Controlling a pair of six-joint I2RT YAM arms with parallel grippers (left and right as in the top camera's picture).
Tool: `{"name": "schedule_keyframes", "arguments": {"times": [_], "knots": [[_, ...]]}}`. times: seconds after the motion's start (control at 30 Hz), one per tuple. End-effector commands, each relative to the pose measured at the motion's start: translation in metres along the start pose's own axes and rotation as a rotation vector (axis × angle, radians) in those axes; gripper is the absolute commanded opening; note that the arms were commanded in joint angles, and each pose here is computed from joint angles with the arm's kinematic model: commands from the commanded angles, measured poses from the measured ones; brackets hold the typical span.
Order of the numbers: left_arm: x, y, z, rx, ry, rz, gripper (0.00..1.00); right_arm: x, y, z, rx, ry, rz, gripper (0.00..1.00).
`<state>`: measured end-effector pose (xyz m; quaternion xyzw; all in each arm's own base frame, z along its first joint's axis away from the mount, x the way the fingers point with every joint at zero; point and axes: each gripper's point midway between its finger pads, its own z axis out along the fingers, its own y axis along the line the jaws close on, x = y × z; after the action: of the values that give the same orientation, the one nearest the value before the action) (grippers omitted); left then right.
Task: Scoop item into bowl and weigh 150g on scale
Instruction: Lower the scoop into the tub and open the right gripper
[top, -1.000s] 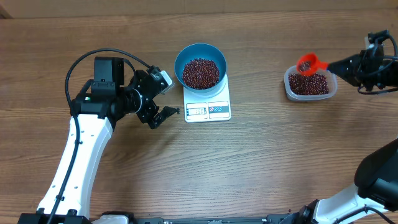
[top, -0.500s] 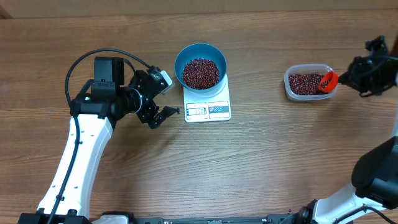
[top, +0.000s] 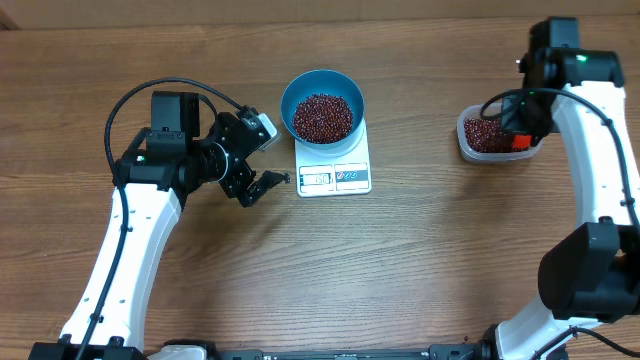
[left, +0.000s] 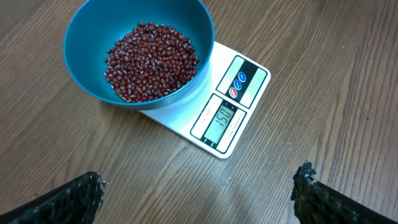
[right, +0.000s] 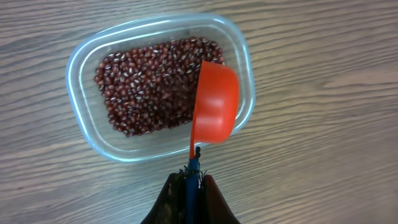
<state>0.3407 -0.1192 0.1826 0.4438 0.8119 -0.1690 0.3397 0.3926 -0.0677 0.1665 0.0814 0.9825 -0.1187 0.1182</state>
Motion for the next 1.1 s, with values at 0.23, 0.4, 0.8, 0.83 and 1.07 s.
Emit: {"name": "schedule_keyframes", "arguments": {"times": [0.23,0.4,0.8,0.83,1.07], "knots": [[0.000,-0.003,0.000,0.012,-0.009,-0.016,1.00,-0.011,0.009,-0.015,0.030,-0.057,0.012,0.04],[0.000,-0.003,0.000,0.012,-0.009,-0.016,1.00,-0.009,0.026,-0.013,-0.188,-0.021,0.163,0.04],[0.000,-0.003,0.000,0.012,-0.009,-0.016,1.00,-0.019,0.023,0.003,-0.558,0.054,0.601,0.04],[0.000,-0.003,0.000,0.012,-0.009,-0.016,1.00,-0.019,0.024,0.007,-0.585,0.063,0.623,0.04],[0.000,-0.003,0.000,0.012,-0.009,-0.016,1.00,-0.007,0.025,0.023,-0.641,0.110,0.669,0.04]]}}
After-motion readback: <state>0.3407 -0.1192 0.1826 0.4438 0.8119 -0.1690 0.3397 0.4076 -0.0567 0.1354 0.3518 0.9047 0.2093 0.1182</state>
